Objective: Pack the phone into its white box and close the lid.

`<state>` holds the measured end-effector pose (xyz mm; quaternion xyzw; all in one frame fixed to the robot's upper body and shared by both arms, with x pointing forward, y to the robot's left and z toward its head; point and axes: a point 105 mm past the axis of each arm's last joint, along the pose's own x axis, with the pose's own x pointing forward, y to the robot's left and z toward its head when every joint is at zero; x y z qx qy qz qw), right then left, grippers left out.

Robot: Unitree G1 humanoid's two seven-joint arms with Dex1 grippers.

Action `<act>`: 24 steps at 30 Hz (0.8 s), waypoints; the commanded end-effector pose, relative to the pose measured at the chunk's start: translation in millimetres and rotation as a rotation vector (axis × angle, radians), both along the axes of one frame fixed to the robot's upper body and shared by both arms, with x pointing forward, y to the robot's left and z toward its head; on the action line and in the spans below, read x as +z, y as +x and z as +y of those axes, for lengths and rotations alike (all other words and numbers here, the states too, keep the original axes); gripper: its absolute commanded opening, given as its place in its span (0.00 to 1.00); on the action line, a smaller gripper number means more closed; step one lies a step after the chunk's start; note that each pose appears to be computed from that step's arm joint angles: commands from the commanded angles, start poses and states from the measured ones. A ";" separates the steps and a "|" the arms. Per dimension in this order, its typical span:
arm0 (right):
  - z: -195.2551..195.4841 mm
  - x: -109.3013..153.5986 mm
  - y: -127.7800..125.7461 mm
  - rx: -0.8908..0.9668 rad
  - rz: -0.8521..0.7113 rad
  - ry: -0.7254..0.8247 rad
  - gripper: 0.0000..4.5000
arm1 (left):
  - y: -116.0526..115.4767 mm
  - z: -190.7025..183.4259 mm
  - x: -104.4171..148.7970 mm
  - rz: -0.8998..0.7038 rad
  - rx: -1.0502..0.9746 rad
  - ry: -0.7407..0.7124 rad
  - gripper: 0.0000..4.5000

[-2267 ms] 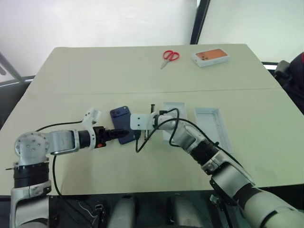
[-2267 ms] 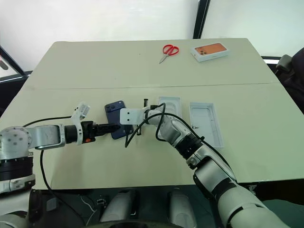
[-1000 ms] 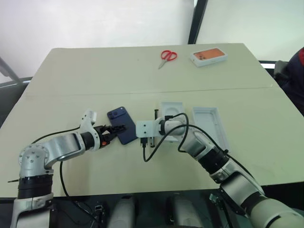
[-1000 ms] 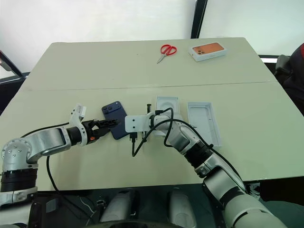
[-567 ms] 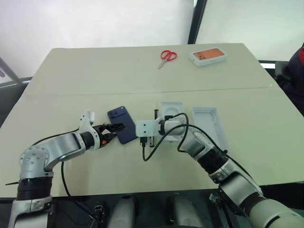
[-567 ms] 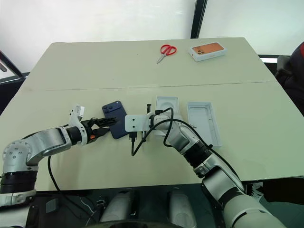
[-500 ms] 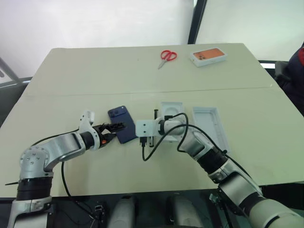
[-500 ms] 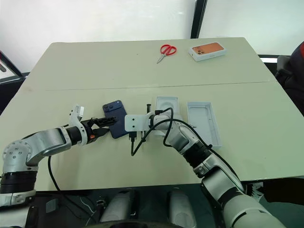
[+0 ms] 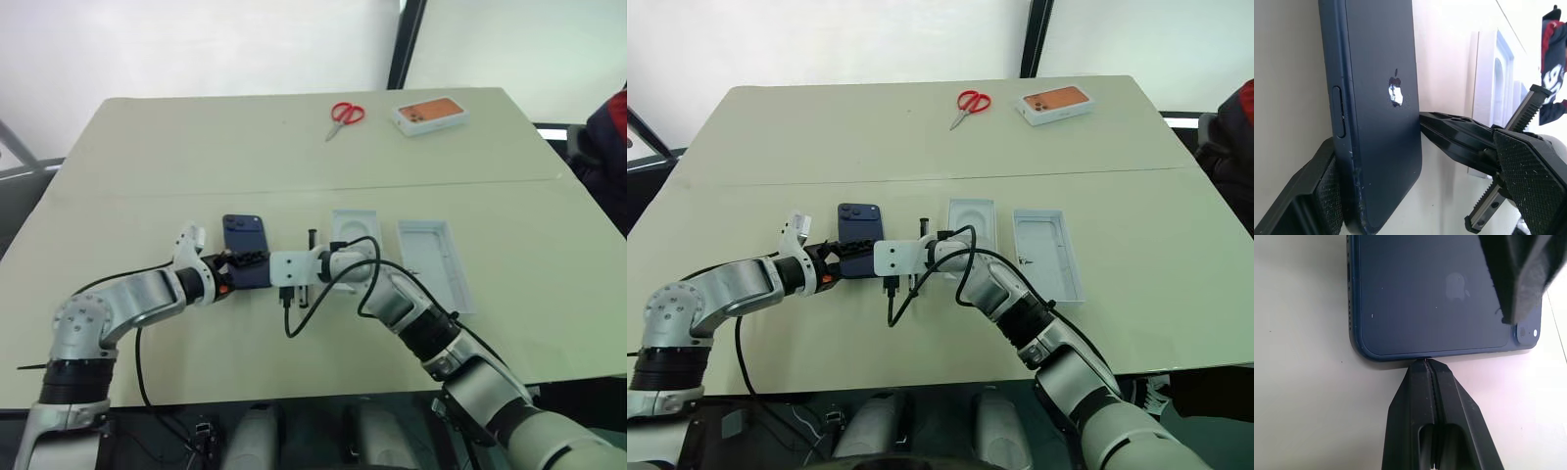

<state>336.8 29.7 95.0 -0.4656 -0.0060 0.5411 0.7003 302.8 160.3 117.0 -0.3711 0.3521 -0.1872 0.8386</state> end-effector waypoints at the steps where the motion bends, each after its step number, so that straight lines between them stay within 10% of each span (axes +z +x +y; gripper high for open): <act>1: 5.7 -7.6 -7.4 0.030 0.029 -0.004 0.00 | 1.6 16.1 -4.0 0.010 0.046 0.037 0.87; 6: 5.5 -7.6 -7.1 0.027 0.029 -0.002 0.00 | 1.4 20.7 -0.2 0.000 0.057 0.015 0.34; 17: 3.2 -7.1 -5.0 0.017 0.014 -0.007 0.00 | 3.3 18.5 2.5 -0.002 0.077 -0.081 0.34; 21: -4.3 3.5 4.1 -0.018 -0.042 -0.011 0.00 | 2.6 18.7 4.6 -0.010 0.082 -0.113 0.01; 24: -9.2 20.4 9.6 -0.044 -0.070 0.022 0.00 | 1.6 18.5 6.7 -0.024 0.081 -0.140 0.01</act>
